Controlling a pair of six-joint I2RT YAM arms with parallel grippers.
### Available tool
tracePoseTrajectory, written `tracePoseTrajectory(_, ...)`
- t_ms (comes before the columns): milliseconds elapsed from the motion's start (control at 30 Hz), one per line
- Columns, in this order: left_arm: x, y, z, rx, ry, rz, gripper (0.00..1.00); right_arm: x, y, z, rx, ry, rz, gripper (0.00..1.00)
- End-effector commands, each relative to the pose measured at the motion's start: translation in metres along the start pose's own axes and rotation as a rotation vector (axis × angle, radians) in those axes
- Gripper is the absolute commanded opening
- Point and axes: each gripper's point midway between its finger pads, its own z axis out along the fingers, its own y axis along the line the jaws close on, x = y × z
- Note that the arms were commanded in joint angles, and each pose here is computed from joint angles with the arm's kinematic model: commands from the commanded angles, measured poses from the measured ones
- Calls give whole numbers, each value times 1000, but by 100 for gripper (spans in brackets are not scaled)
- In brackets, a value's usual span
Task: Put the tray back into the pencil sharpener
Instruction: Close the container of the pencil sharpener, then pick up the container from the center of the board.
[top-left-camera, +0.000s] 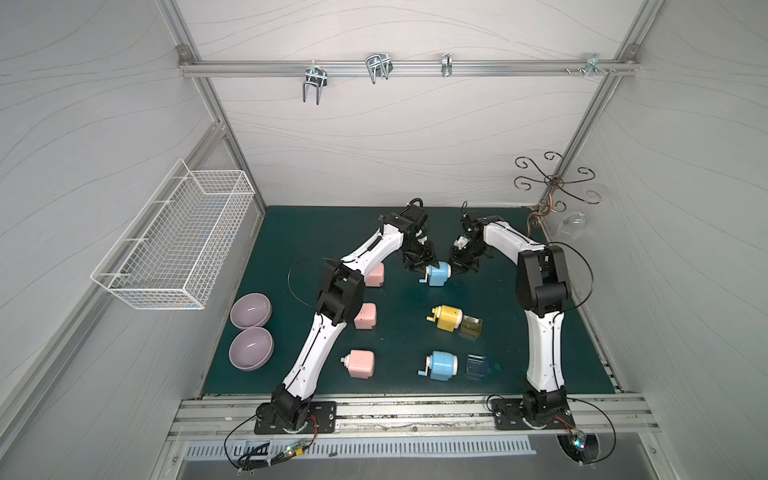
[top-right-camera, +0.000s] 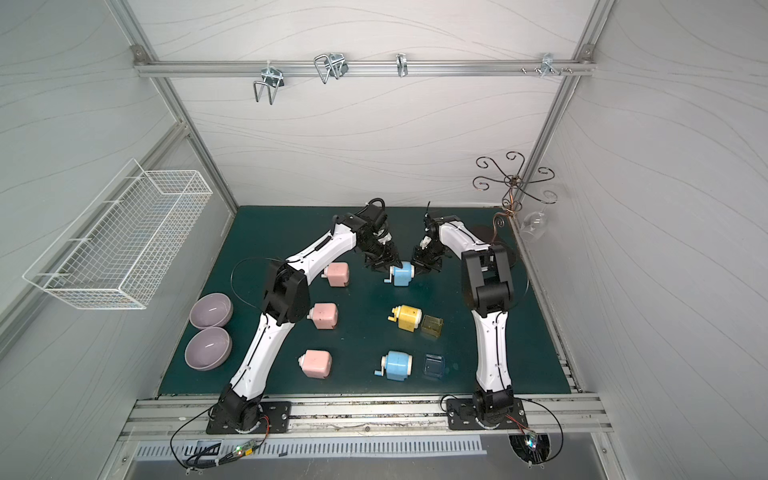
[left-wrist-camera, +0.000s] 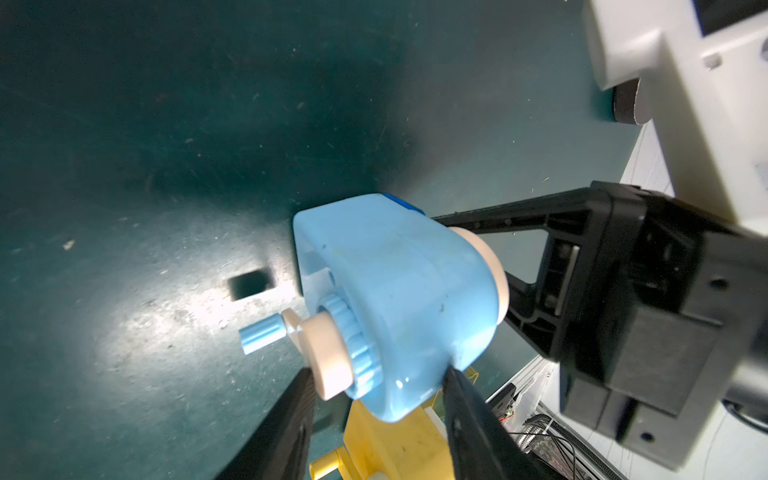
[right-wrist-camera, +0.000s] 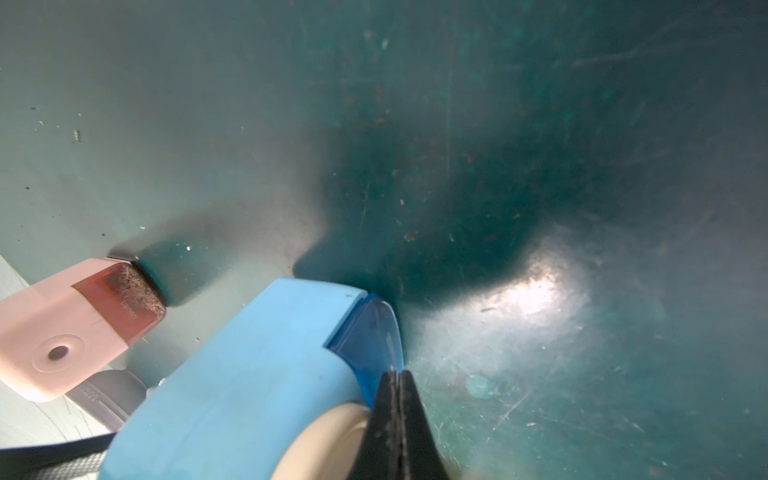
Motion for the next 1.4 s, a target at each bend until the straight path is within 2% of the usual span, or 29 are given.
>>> tracePoseTrajectory(0, 2, 16, 29, -48, 32, -9, 52, 5, 14, -21, -13, -34, -30, 0)
tracePoseTrajectory(67, 2, 16, 28, -47, 31, -10, 52, 2, -2, -29, 84, -70, -24, 4)
tracePoseTrajectory(167, 1, 14, 25, -45, 24, -6, 53, 0, -16, -41, 129, -102, -7, 7)
tracePoseTrajectory(367, -1, 11, 20, -39, 13, -3, 53, 3, -23, -58, 144, -138, -4, 13)
tracePoseTrajectory(600, -1, 11, 20, -41, 12, -3, 55, 10, -25, -62, 138, -140, -2, 14)
tracePoseTrajectory(1067, -4, 6, 7, -36, -15, 27, 68, 16, -26, -65, 138, -141, -11, 15)
tracePoseTrajectory(1367, -5, -3, -4, -19, -36, 53, 72, 20, -27, -67, 140, -143, -12, 15)
